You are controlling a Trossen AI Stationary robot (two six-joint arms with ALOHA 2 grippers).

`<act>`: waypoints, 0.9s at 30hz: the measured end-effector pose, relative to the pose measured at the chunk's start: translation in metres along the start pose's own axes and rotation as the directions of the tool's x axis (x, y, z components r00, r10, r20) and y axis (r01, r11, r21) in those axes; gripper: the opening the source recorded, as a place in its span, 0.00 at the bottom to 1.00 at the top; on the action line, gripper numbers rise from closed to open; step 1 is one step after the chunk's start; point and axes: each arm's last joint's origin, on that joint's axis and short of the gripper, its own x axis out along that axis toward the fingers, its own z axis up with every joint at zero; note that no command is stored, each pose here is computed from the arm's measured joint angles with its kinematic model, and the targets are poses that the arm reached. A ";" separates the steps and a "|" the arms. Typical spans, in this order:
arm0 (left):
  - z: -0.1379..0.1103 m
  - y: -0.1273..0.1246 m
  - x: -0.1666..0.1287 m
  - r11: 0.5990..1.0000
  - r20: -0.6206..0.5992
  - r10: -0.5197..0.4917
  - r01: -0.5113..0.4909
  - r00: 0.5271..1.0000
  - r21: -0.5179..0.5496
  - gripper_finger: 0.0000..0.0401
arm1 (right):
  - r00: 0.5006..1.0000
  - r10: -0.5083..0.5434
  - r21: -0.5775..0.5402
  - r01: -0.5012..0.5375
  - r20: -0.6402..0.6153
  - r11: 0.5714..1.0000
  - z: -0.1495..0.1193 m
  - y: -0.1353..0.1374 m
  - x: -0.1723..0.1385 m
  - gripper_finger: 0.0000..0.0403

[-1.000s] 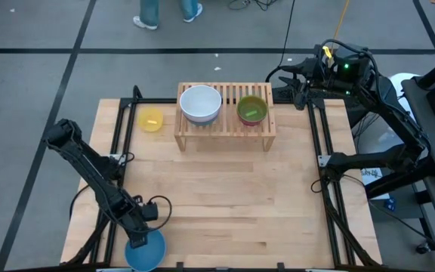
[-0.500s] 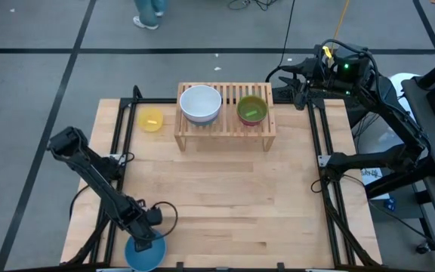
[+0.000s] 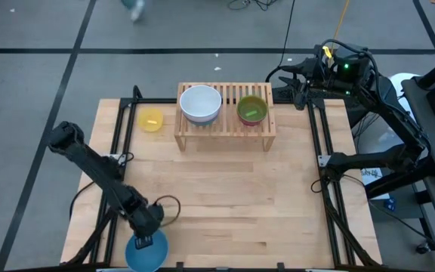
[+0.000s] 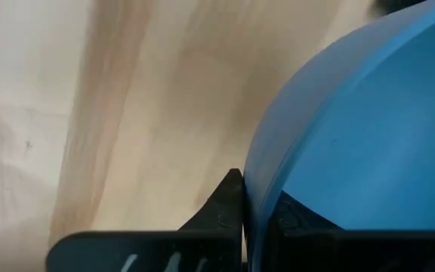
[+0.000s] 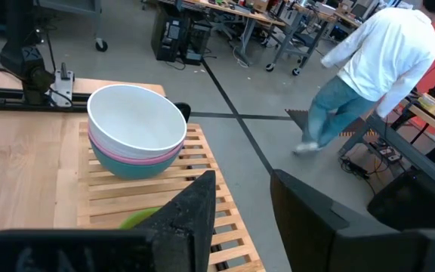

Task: Place and stack bowls onto a shelf
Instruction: Stack the blue bowl on top of the white bowl on the shelf

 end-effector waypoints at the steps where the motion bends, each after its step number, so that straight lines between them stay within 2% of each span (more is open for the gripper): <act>1: 0.001 0.000 -0.009 1.000 0.025 -0.019 0.019 1.000 -0.008 0.01 | 1.000 0.000 0.000 0.000 0.000 1.000 0.000 0.000 0.000 0.30; 5: 0.003 0.005 -0.050 0.995 0.115 -0.071 0.078 0.991 -0.062 0.01 | 1.000 0.000 0.000 0.000 0.000 1.000 0.000 0.000 0.000 0.30; 9: 0.000 0.014 -0.100 0.989 0.187 -0.006 0.033 0.982 -0.142 0.01 | 1.000 0.001 0.000 -0.001 -0.001 1.000 0.000 0.000 0.000 0.30; 12: -0.004 0.022 -0.144 0.974 0.243 0.100 -0.045 0.965 -0.222 0.01 | 1.000 0.009 -0.001 -0.009 -0.022 1.000 -0.002 0.001 0.000 0.30; 16: -0.008 0.028 -0.202 0.944 0.342 0.207 -0.095 0.917 -0.316 0.01 | 0.998 0.024 -0.002 -0.024 -0.061 1.000 -0.006 0.002 0.000 0.30; 19: -0.006 0.033 -0.237 0.930 0.425 0.228 -0.067 0.876 -0.361 0.01 | 0.997 0.027 -0.034 -0.029 -0.068 0.999 -0.007 0.003 0.000 0.30; 23: 0.000 0.041 -0.272 0.940 0.545 0.224 -0.032 0.808 -0.339 0.01 | 0.997 0.029 -0.101 -0.036 -0.073 0.994 -0.007 0.003 -0.001 0.30; 27: 0.009 0.055 -0.299 0.918 0.605 0.254 0.009 0.755 -0.397 0.01 | 0.997 0.028 -0.122 -0.037 -0.072 0.992 -0.007 0.003 -0.001 0.30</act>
